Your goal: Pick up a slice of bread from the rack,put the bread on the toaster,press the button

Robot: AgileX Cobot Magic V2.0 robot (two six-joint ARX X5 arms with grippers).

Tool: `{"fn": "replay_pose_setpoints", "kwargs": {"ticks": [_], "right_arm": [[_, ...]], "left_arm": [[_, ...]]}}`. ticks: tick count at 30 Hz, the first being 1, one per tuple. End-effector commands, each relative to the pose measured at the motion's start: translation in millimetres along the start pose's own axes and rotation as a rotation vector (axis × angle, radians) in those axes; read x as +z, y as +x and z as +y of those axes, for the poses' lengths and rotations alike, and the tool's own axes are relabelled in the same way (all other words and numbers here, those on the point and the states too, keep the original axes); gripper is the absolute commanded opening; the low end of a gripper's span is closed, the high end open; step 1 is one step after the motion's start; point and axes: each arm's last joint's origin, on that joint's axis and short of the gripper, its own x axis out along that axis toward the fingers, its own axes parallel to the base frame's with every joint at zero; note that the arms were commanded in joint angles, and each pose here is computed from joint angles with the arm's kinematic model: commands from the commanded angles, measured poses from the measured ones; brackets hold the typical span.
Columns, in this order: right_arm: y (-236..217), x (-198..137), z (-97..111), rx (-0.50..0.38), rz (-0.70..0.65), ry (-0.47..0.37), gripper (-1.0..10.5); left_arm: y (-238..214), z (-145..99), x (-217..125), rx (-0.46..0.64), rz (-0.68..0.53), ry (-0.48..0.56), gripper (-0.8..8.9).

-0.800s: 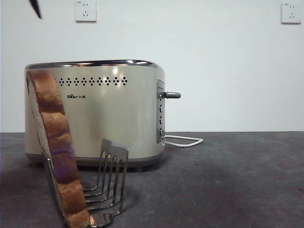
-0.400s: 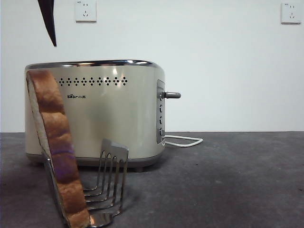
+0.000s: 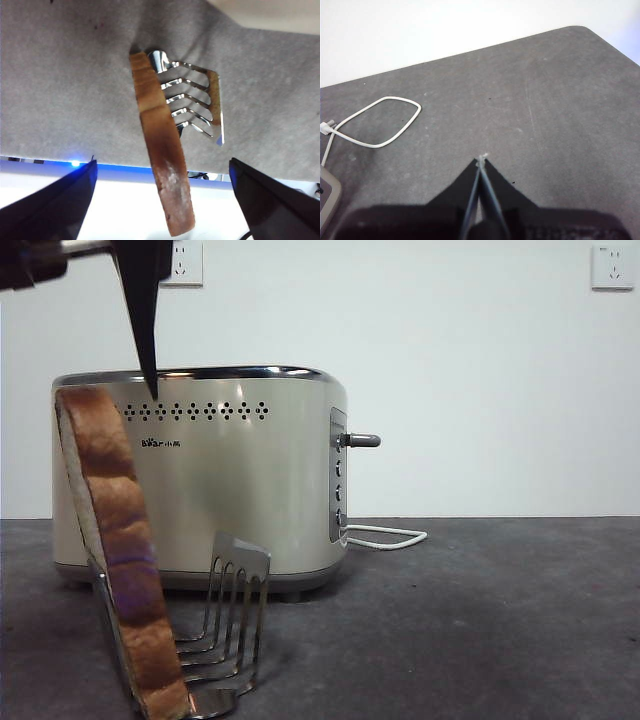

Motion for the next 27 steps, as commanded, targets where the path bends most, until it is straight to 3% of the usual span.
{"fn": "replay_pose_setpoints", "kwargs": {"ticks": [1,5,12,19,24,27], "right_arm": [[-0.6,1.1,0.1,0.001,-0.006,-0.004,0.0],[-0.6,1.2,0.2,0.001,-0.007,-0.004,0.0],[-0.6,1.2,0.2,0.001,-0.007,-0.004,0.0],[-0.6,1.2,0.2,0.001,-0.007,-0.004,0.0],[-0.6,1.2,0.2,0.001,-0.007,-0.004,0.0],[-0.6,1.2,0.2,0.001,-0.007,-0.004,0.0]], "left_arm": [[2.3,-2.3,-0.1,0.002,0.009,-0.001,4.34],[5.5,-4.1,1.0,0.007,0.011,0.002,3.33],[7.7,-4.7,2.1,0.013,0.014,0.0,3.27],[7.7,-5.7,2.8,0.004,0.006,0.002,2.28],[7.7,-7.3,3.7,-0.013,-0.001,0.004,0.28],[7.8,-7.9,3.2,-0.02,0.005,-0.011,-0.06]]}}
